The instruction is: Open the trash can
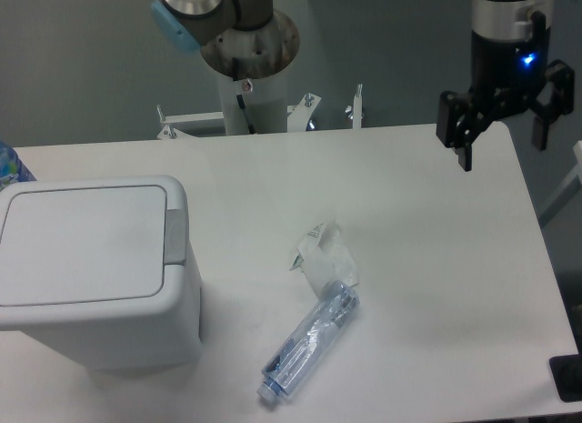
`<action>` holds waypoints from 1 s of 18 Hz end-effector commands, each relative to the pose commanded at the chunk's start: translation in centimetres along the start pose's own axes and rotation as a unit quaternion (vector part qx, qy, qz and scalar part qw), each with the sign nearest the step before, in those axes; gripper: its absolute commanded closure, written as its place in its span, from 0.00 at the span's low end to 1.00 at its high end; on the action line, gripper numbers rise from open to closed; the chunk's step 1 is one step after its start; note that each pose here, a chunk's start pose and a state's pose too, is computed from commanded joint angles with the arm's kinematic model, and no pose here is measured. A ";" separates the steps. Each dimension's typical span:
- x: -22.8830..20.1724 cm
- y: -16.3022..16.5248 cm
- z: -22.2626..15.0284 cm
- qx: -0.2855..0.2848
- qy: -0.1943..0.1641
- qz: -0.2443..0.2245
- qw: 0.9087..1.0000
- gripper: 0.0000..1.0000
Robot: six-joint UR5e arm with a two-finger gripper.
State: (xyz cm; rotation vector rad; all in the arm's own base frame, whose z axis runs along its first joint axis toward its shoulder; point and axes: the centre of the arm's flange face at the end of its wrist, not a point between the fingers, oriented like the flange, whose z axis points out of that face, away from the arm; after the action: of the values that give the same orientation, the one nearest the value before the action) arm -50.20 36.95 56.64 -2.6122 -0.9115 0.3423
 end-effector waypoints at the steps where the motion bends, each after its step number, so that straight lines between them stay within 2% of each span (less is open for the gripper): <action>1: 0.0 0.0 0.1 -0.001 -0.001 -0.005 1.000 0.00; 7: -1.1 0.1 -0.2 0.008 -0.006 -0.024 1.000 0.00; 14: -0.8 -0.6 -0.3 0.033 -0.013 -0.018 0.999 0.00; 16: 1.3 -1.1 -0.1 0.039 0.009 -0.027 0.999 0.00; 18: 3.7 -1.5 0.2 0.044 0.043 -0.058 0.996 0.00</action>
State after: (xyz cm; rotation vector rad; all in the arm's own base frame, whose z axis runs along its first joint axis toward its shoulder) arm -48.29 40.45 56.61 -2.4611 -0.9912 0.2314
